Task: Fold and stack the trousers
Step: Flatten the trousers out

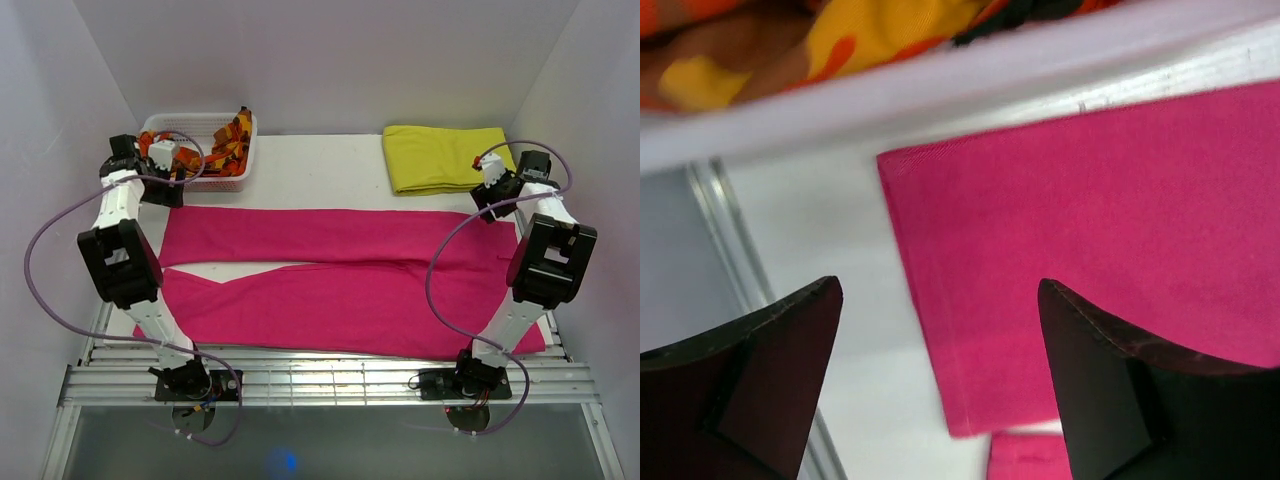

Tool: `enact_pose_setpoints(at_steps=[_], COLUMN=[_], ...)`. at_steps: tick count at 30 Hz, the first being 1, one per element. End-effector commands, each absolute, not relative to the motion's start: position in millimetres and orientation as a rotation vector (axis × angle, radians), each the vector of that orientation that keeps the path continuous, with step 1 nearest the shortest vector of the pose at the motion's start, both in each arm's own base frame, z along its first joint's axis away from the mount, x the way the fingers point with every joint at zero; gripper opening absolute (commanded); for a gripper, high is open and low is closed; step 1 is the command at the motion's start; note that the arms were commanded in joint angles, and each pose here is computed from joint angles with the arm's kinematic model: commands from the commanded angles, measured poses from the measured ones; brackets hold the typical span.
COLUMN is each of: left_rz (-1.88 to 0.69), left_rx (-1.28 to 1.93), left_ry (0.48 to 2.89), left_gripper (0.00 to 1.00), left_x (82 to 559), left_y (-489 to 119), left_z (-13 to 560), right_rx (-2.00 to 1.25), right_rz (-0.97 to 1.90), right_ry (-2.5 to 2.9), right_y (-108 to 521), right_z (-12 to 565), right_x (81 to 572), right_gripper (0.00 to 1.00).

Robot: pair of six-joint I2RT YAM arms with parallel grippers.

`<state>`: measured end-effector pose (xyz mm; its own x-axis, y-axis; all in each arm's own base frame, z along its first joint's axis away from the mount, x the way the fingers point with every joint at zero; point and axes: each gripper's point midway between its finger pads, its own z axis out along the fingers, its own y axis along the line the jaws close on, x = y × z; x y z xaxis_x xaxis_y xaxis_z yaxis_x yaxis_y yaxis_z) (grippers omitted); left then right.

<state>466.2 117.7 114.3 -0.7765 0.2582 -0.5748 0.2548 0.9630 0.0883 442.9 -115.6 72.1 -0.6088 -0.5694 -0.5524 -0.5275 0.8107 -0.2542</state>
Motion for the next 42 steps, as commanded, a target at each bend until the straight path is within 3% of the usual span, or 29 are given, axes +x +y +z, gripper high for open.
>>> enact_pose_setpoints(at_steps=[1, 4, 7, 10, 16, 23, 27, 33, 37, 40, 42], left_rz=[0.139, 0.007, -0.133, -0.163, -0.263, -0.400, -0.339, -0.395, -0.467, -0.531, -0.566], left_rx=[0.369, 0.431, 0.454, 0.416, 0.114, -0.117, -0.144, -0.249, -0.314, -0.348, -0.350], left_ry=[2.336, 2.403, 2.475, 2.509, 2.511, 2.525, 2.546, 2.601, 2.620, 2.606, 2.582], left_gripper=[0.91, 0.88, 0.79, 0.70, 0.76, 0.76, 0.76, 0.69, 0.60, 0.48, 0.32], left_x=[441, 398, 363, 362, 378, 361, 351, 347, 344, 346, 353], left_y=[129, 107, 84, 83, 103, 130, 141, 139, 133, 127, 126], left_z=[186, 172, 140, 115, 106, 90, 74, 44, 30, 33, 45], right_rx=[-0.701, -0.734, -0.814, -0.890, -0.947, -1.022, -1.053, -1.028, -1.013, -1.001, -0.996], right_rz=[-0.270, -0.277, -0.200, -0.065, 0.028, 0.040, 0.021, -0.037, -0.061, -0.059, -0.067], right_ry=[2.278, 2.319, 2.395, 2.497, 2.623, 2.650, 2.655, 2.707, 2.713, 2.723, 2.730], right_y=[-138, -138, -127, -109, -101, -100, -103, -120, -126, -127, -129], right_z=[135, 144, 138, 116, 74, 53, 39, 17, 10, 5, 1], right_x=[462, 437, 399, 357, 314, 296, 294, 300, 306, 307, 309], right_gripper=[0.70, 0.70, 0.66, 0.65, 0.63, 0.59, 0.60, 0.60, 0.60, 0.60, 0.59])
